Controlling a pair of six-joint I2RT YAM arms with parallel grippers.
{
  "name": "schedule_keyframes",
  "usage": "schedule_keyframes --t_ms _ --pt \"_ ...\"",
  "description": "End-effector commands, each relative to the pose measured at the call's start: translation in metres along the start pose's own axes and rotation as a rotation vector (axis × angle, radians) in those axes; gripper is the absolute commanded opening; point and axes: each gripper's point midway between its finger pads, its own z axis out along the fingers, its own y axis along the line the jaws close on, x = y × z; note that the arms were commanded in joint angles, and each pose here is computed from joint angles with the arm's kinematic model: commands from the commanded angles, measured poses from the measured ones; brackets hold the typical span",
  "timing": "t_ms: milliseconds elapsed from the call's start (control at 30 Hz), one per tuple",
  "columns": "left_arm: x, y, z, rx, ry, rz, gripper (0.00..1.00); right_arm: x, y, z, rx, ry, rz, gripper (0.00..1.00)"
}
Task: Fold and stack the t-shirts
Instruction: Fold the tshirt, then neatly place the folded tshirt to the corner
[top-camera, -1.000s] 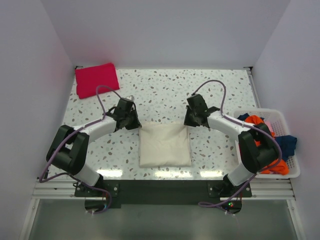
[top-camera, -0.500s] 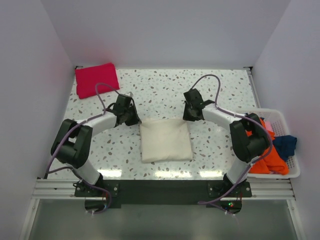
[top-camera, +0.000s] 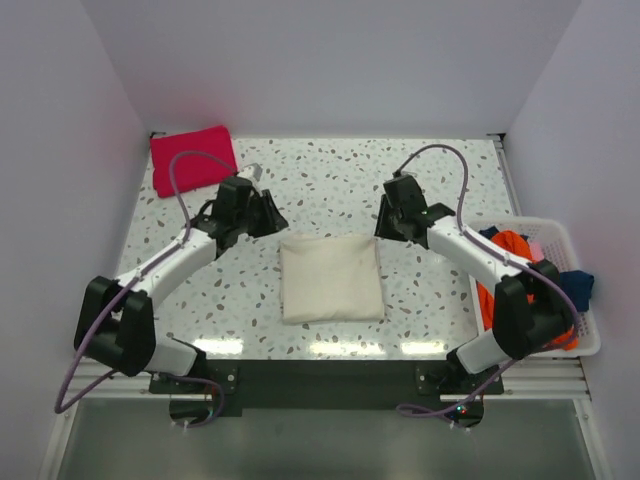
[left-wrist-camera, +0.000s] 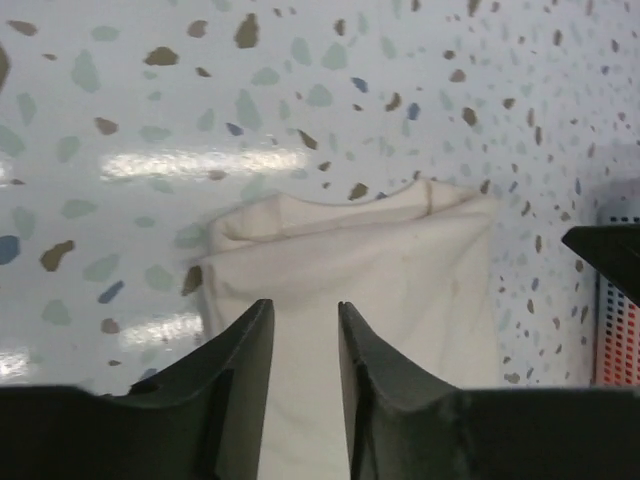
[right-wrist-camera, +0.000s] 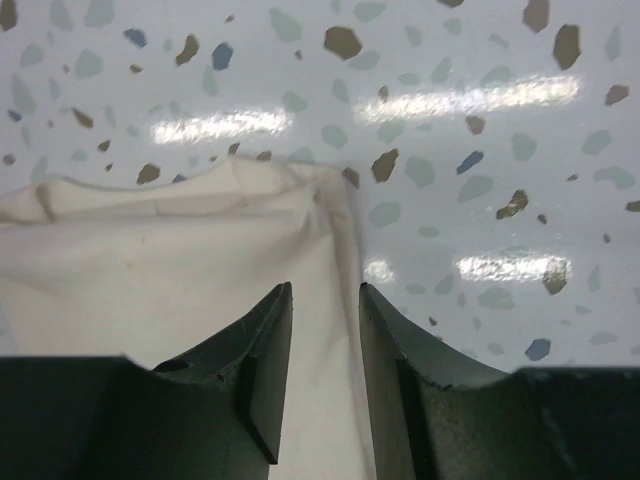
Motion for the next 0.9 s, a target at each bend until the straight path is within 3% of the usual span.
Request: schedule_keyframes --t_ms 0,67,233,400,533,700,867 --pt "0.056 -0.048 -0.013 0.144 0.118 0.072 0.32 0.033 0.020 -0.017 -0.089 0.035 -0.009 0.35" --pt "0.091 -0.066 -0.014 0.204 0.186 0.082 0.25 0.046 0.029 -0.018 -0.135 0.058 0.005 0.29" --pt "0.149 -0.098 -0.017 0.334 0.294 0.131 0.19 0.080 0.022 -0.003 -0.144 0.135 0.018 0.29" --pt "0.192 -0.100 -0.011 0.377 0.389 0.167 0.17 0.107 0.004 0.012 -0.079 0.194 0.019 0.26" --pt "0.224 -0.076 -0.003 0.288 0.468 0.212 0.17 0.113 -0.008 0.014 -0.041 0.196 0.012 0.26" --pt "0.237 -0.042 -0.001 0.163 0.505 0.233 0.17 0.114 -0.015 0.012 -0.014 0.194 0.003 0.25" --pt "0.218 -0.062 -0.007 0.213 0.454 0.243 0.27 0.095 -0.013 -0.009 -0.021 0.146 -0.014 0.27"
